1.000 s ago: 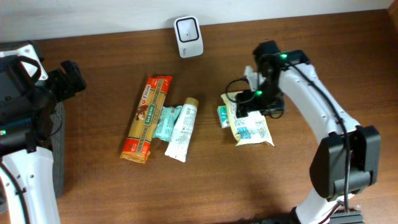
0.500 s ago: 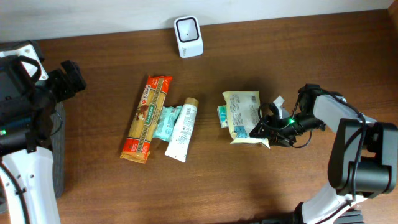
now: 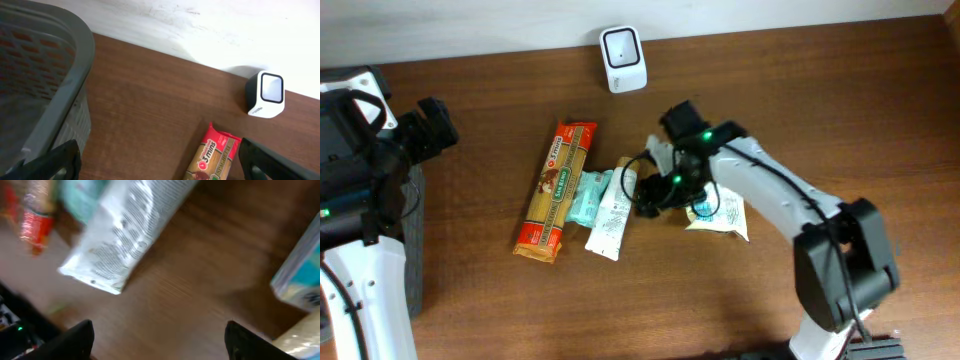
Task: Scan the item barcode
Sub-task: 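Grasp the yellow snack bag with the right gripper and lift it, then carry the bag to the white scanner and hold it over the window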
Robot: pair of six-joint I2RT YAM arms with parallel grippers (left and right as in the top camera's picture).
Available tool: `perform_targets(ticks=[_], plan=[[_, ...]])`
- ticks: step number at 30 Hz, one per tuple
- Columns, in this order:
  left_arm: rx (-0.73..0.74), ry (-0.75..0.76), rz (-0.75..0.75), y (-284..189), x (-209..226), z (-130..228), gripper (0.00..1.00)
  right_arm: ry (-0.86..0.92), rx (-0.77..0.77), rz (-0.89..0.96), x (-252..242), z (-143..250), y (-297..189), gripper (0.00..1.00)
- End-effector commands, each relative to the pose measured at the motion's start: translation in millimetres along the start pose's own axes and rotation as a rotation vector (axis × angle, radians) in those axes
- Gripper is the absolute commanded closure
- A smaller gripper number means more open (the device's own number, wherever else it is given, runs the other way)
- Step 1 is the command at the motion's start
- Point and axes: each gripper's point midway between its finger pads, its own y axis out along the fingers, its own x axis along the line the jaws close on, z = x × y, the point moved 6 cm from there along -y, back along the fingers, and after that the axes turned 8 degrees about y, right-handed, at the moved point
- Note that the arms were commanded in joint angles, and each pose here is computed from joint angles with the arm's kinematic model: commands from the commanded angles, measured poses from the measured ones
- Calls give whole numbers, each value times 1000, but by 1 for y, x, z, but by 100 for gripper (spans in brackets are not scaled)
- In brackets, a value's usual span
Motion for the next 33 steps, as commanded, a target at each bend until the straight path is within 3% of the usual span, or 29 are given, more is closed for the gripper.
perform_targets(ticks=[1,4,8,12,16,19,23,32,33], plan=[[-10,19,7,-3,0,-2,1,105,57,114,-17,5,14,17],[-10,19,8,-3,0,-2,1,197,92,286,-47,16,3,17],[-10,19,8,-3,0,-2,1,365,78,379,-108,15,-29,17],[-10,19,7,-3,0,-2,1,451,-50,349,-154,-7,-66,17],[-10,19,7,-3,0,-2,1,488,-201,268,-163,-32,-111,14],[-10,19,7,-3,0,-2,1,739,-224,205,-186,-16,-135,14],[-10,19,7,-3,0,-2,1,863,-180,196,-221,11,-111,9],[-9,19,7,-3,0,-2,1,782,-342,-2,-240,-4,-34,7],[-10,19,7,-3,0,-2,1,761,-331,-2,-240,-6,-25,20]])
